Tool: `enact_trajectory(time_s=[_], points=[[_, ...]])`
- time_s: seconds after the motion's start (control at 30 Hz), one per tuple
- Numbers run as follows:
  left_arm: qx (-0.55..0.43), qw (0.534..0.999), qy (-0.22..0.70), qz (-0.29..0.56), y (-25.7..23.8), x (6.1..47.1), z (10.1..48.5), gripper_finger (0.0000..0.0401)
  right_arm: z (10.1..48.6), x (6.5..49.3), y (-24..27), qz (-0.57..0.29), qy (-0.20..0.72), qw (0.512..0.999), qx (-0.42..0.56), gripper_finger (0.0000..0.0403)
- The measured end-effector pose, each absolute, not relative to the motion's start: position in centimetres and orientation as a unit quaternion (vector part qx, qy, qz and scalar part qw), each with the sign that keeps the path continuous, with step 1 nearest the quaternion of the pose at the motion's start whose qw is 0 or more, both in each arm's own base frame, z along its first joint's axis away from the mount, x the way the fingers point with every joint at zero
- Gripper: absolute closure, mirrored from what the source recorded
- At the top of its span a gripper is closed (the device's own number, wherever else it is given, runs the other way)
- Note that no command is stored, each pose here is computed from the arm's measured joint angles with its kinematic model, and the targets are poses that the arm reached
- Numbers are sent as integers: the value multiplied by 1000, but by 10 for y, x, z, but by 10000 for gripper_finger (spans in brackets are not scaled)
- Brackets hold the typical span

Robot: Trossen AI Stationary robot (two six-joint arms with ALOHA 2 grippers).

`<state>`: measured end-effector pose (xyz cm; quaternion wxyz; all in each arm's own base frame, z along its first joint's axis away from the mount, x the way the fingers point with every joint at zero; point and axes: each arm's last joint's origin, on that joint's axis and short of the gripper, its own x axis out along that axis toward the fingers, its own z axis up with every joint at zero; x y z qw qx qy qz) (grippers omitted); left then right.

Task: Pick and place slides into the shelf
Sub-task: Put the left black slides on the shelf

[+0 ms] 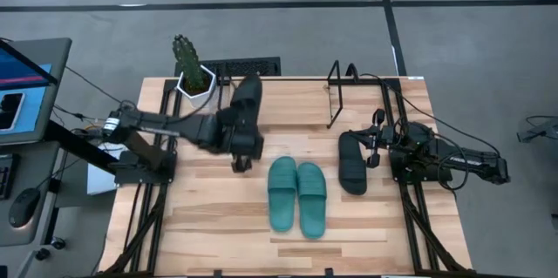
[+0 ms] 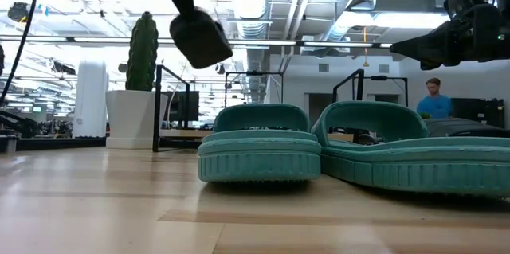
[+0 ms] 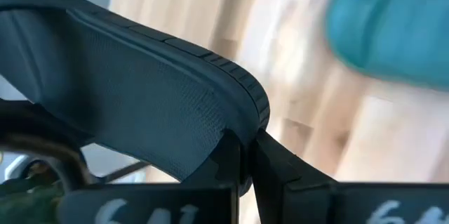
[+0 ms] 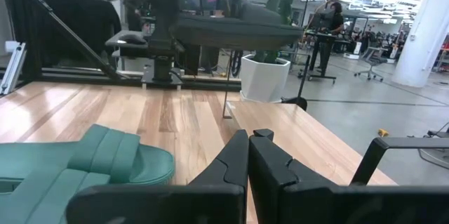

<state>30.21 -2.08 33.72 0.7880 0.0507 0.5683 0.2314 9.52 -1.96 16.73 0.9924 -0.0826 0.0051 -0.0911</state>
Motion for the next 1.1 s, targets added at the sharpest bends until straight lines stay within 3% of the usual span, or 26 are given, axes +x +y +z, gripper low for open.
enact_trajectory(time_s=[0.33,0.63,1.1], points=[[65,766,581,266,32,303,336,401,167,95,-20,-91,5,992,-83,403],[86,749,591,287,47,302,335,401,167,95,-20,-91,5,992,-83,403],[143,694,662,244,35,352,265,401,167,95,-20,-91,5,992,-83,403]])
